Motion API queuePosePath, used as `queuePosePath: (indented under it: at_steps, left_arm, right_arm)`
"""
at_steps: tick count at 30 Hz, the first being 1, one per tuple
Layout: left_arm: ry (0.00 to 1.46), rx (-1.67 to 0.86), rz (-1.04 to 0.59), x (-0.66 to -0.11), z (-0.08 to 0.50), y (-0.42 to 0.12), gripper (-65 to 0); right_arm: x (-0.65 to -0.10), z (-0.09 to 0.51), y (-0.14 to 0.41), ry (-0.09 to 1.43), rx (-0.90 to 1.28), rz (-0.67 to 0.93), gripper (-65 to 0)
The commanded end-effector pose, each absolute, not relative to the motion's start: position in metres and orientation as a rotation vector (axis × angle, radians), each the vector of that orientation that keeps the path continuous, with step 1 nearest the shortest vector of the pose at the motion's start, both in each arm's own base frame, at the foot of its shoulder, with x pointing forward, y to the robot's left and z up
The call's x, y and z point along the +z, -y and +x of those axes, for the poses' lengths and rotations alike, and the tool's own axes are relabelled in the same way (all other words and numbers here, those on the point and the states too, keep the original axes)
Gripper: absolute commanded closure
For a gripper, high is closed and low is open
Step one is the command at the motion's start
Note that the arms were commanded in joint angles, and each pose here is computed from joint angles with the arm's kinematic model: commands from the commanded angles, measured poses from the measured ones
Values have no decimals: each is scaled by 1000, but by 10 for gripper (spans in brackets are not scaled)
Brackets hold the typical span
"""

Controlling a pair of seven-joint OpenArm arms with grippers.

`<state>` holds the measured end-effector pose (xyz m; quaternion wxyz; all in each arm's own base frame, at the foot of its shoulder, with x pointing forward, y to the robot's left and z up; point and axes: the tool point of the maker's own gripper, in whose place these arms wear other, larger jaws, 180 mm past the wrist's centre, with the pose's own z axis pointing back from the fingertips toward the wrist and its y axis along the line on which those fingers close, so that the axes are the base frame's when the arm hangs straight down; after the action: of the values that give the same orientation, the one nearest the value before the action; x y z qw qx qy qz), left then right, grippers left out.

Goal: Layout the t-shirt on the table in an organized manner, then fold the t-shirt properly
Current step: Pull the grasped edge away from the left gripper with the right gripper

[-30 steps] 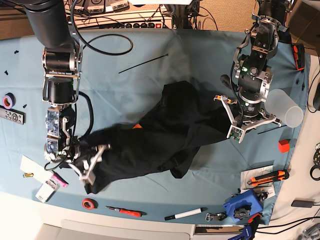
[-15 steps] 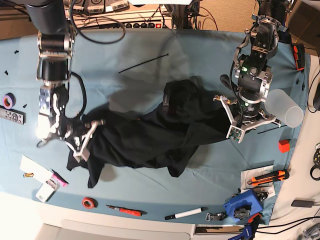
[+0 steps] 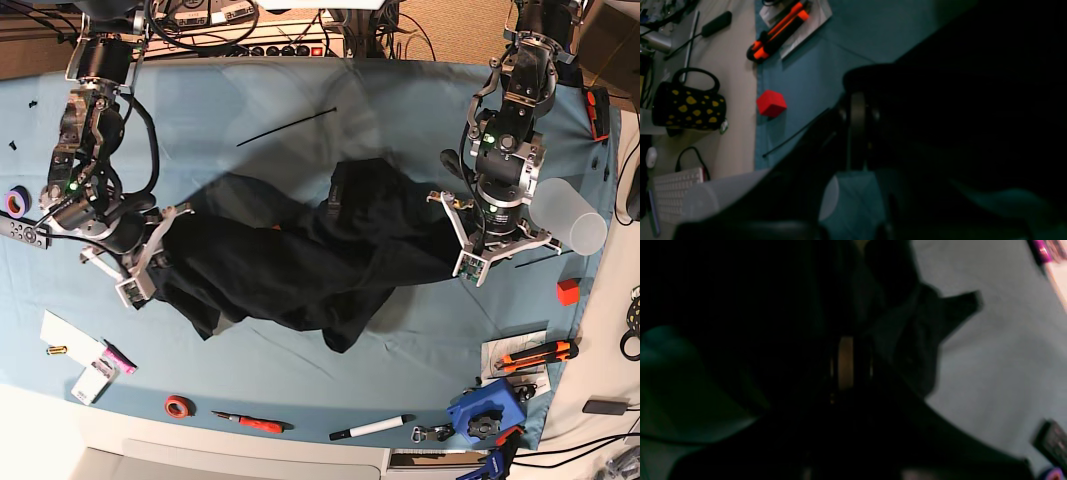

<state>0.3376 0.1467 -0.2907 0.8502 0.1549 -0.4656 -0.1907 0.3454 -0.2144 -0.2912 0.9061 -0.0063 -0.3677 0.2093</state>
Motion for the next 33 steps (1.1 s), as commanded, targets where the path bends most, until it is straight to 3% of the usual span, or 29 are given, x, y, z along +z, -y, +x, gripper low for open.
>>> queuePosePath:
  at_steps: [1, 3, 5, 10, 14, 20, 27, 33]
  left_arm:
    - [1036, -396, 348, -275, 344, -149, 0]
    - [1036, -397, 348, -275, 344, -149, 0]
    - [1036, -396, 348, -275, 344, -149, 0]
    - [1036, -395, 336, -276, 344, -148, 0]
    - [1034, -386, 298, -278, 344, -142, 0]
    - [1037, -380, 289, -278, 344, -139, 0]
    - [1061, -384, 284, -274, 346, -137, 0]
    - [1058, -385, 285, -275, 345, -137, 0]
  right_arm:
    - [-280, 350, 220, 789, 445, -44, -110]
    - [-284, 347, 219, 790, 447, -43, -241]
    - [-283, 348, 217, 823, 446, -32, -282]
    - [-240, 383, 238, 1022, 323, -153, -281]
    - [-217, 417, 260, 1062, 246, -206, -280]
    - [-257, 470, 270, 918, 172, -98, -280]
    - [-302, 498, 226, 784, 260, -25, -280]
    - [-349, 489, 216, 662, 261, -100, -280]
